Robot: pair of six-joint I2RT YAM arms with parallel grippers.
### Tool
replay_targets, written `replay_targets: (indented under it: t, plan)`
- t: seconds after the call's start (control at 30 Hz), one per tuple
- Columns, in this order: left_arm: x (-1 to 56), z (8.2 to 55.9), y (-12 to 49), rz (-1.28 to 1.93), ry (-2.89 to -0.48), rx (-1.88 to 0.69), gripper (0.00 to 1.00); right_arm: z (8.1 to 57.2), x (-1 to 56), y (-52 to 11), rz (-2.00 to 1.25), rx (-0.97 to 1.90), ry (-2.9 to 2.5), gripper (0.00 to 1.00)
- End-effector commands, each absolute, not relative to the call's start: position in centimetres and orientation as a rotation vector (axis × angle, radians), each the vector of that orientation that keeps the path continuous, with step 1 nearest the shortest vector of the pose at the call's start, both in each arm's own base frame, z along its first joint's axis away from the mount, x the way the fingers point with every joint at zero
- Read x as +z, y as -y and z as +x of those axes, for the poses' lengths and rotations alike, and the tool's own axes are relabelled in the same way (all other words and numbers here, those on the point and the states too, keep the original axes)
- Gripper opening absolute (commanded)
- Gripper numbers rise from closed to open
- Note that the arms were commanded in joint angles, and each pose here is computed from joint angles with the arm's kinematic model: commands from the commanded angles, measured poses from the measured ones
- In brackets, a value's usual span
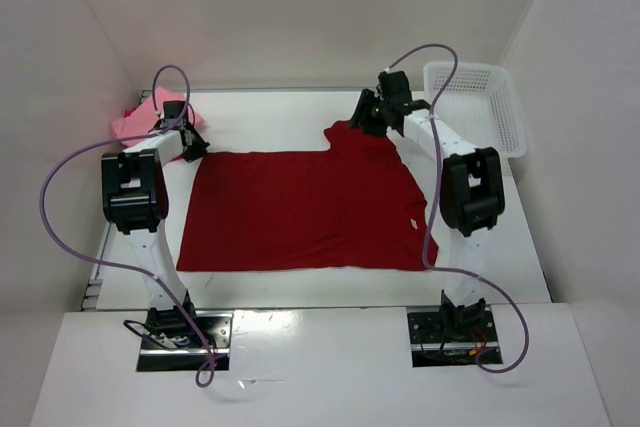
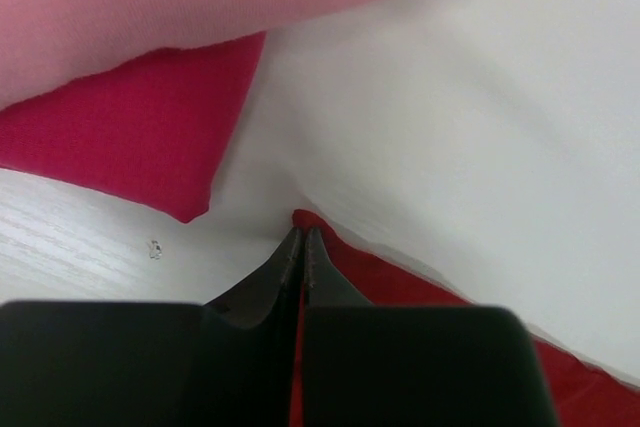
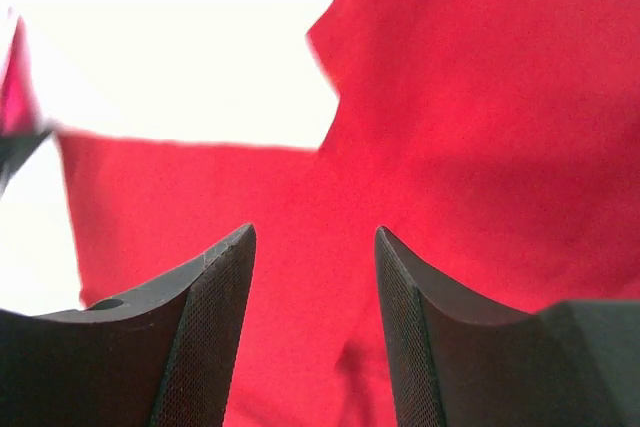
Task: Fold and stack the t-shirts
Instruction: Grap the side of the flattened tshirt furthest away from the robot with both arms
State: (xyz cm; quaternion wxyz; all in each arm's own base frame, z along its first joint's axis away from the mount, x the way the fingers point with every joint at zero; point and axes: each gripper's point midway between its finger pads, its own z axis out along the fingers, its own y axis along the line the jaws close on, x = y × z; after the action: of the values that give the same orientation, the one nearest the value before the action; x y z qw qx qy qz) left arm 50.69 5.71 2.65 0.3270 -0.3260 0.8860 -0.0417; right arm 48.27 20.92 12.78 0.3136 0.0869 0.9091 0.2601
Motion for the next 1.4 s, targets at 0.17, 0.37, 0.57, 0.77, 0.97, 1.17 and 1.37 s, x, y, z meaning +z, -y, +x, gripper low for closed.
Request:
replay_targets:
  t: [0.17,0.37,0.57,0.77,0.97,1.17,1.37]
  plan:
    - [6.4,51.4,-4.7,-0.804,-2.239,-0.218,0.00,59.5,8.4,-14.7,0.303,0.267,-2.346,0.57]
    - [6.3,50.9,-4.4,-0.803,-2.252,-0.227,0.00,63.9,6.9,-13.5,0.289,0.112,-2.334,0.56]
    - [6.2,50.9,-4.0,-0.806,-2.253,-0.255,0.00,65.5,6.1,-12.4,0.305,0.023,-2.287,0.54]
    - [6.2,50.9,-4.0,-0.806,-2.253,-0.255,0.00,65.6,4.2,-12.3,0.302,0.045,-2.315,0.53]
    - [5.7,50.8,-4.0,-0.809,-2.262,-0.253,0.00,65.0,2.0,-12.8,0.299,0.067,-2.367,0.46]
    - [5.7,50.8,-4.0,-0.809,-2.262,-0.253,0.00,65.3,2.3,-13.4,0.297,0.113,-2.354,0.37]
    - [5.8,50.6,-3.8,-0.805,-2.264,-0.264,0.00,65.7,3.6,-14.0,0.308,0.162,-2.328,0.05]
